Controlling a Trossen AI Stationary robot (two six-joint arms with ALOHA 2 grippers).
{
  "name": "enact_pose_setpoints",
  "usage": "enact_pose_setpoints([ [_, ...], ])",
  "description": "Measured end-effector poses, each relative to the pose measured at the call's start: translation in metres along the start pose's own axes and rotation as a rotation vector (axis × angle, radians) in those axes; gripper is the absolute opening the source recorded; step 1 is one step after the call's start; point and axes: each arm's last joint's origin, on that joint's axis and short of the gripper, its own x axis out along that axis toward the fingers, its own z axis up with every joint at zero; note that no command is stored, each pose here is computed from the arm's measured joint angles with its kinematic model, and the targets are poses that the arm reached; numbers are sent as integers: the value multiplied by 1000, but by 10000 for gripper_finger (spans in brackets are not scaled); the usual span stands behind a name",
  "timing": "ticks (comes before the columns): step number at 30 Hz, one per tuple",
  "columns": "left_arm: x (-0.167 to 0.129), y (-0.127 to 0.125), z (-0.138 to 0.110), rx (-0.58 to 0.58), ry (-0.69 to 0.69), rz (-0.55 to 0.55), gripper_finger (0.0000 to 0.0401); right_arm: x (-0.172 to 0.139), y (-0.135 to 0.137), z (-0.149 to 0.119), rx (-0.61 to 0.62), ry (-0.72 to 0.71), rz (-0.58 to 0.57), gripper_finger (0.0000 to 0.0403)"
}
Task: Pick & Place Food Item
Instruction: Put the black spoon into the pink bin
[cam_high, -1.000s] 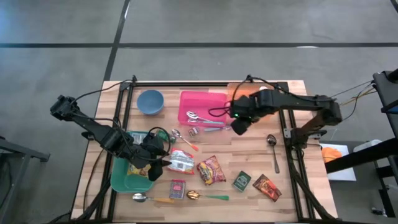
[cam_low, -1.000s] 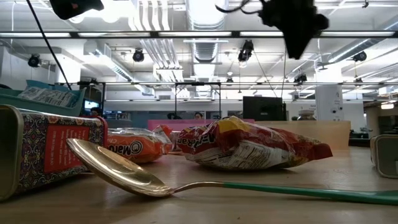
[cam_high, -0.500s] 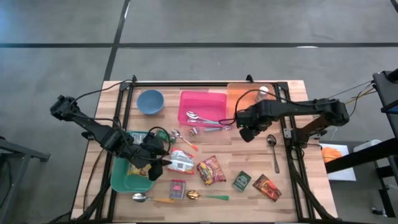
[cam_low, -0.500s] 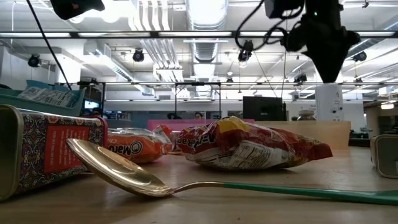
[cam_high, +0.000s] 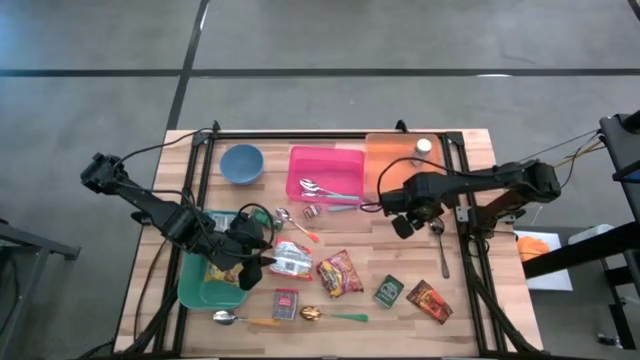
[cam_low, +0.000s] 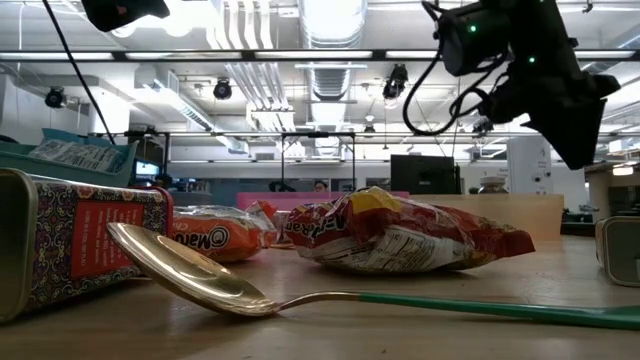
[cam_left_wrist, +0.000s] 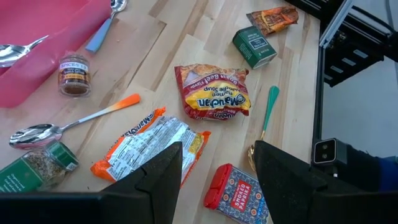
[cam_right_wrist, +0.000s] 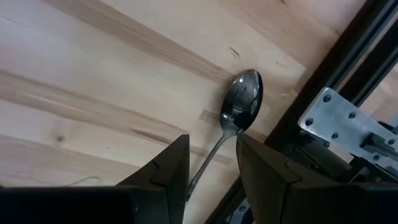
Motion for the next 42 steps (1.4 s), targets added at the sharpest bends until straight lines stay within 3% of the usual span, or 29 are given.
enact_pose_setpoints([
  [10,0,0,0,0,0,0,201,17,4,-8,-17,70,31,138],
  [14,0,0,0,0,0,0,201,25,8,-12,-18,81,57,175],
  [23,0,0,0,0,0,0,201,37,6,-22,74,90,-10,270],
  [31,0,0,0,0,0,0,201,58,1,-37,108,98,-92,276],
  [42,0,0,0,-3,0,0,201,75,9,-42,140,63,-4,276],
])
